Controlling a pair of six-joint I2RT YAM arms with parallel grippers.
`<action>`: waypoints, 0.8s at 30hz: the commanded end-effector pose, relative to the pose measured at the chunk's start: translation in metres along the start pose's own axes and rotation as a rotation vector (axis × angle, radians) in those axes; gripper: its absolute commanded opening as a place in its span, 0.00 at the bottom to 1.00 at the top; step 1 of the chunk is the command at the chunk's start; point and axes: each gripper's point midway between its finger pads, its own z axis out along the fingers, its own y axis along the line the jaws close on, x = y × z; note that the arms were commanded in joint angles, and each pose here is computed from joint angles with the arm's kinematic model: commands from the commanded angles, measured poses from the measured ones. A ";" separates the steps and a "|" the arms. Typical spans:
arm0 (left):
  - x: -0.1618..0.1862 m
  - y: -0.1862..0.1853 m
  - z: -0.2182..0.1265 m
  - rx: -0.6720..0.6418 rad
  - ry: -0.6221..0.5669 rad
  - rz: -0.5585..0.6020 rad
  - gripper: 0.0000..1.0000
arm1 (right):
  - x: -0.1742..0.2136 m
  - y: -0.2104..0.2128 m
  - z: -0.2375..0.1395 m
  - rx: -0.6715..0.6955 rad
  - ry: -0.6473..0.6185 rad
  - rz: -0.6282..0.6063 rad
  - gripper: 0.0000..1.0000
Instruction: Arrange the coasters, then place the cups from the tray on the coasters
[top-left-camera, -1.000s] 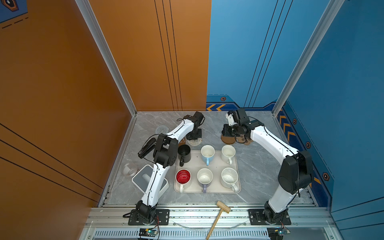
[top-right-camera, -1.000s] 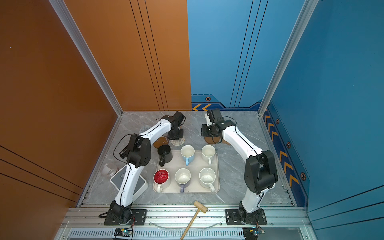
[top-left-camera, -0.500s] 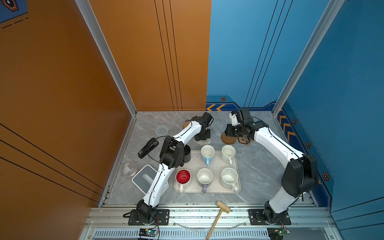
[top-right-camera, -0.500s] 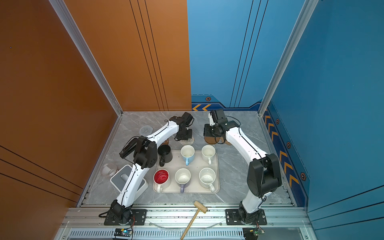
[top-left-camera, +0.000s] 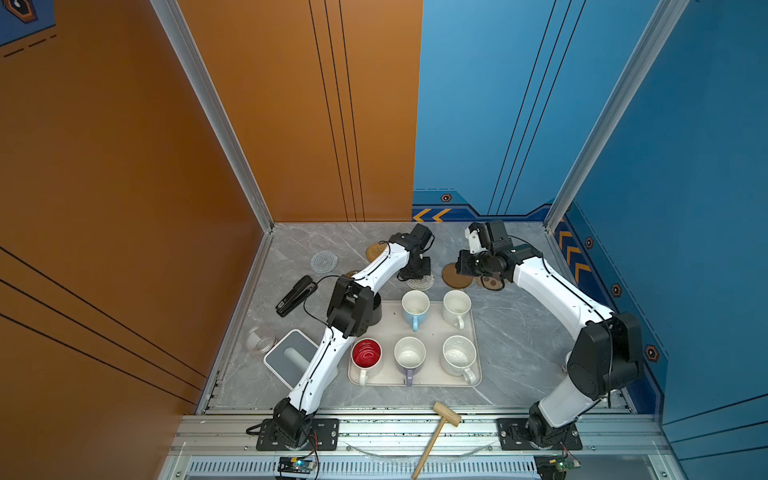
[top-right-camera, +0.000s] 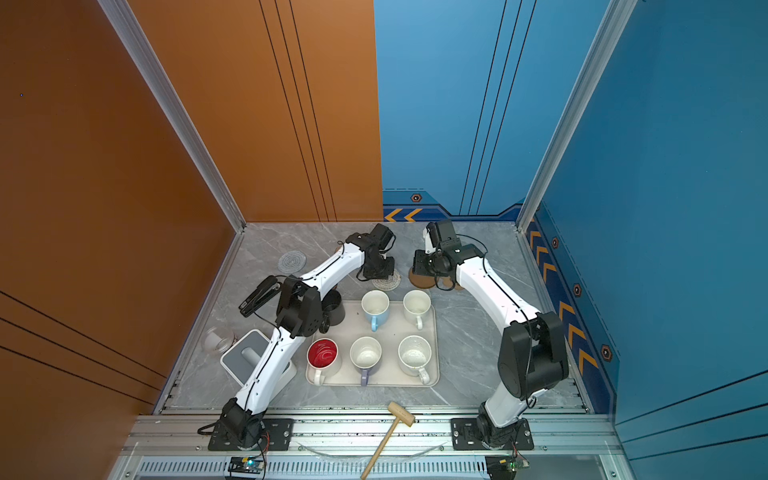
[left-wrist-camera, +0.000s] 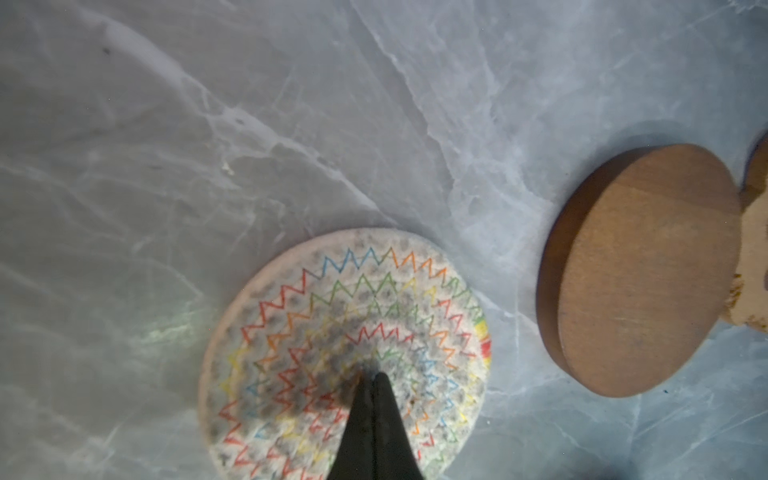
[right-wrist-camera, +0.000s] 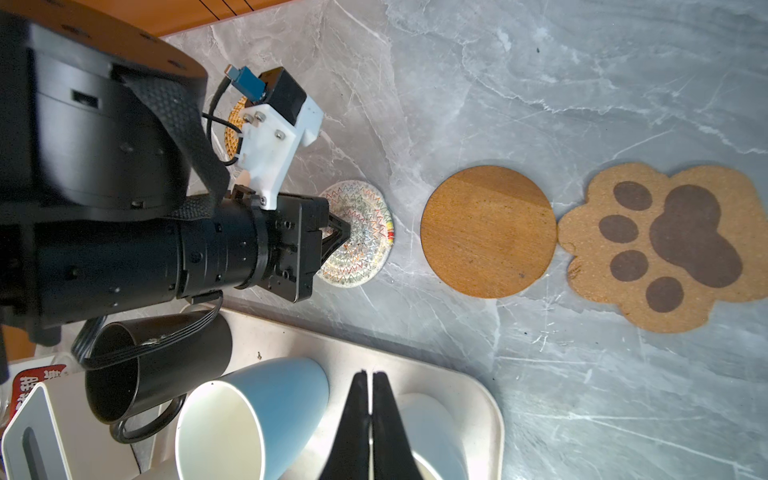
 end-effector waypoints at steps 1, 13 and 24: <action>0.028 -0.001 0.030 -0.002 0.098 -0.004 0.00 | 0.002 -0.005 -0.007 0.017 -0.007 0.017 0.00; 0.029 -0.009 0.038 0.022 0.102 -0.006 0.00 | 0.002 -0.010 -0.009 0.024 -0.007 0.024 0.00; 0.020 -0.008 0.043 0.030 0.080 -0.037 0.00 | 0.003 -0.014 -0.012 0.030 -0.012 0.033 0.00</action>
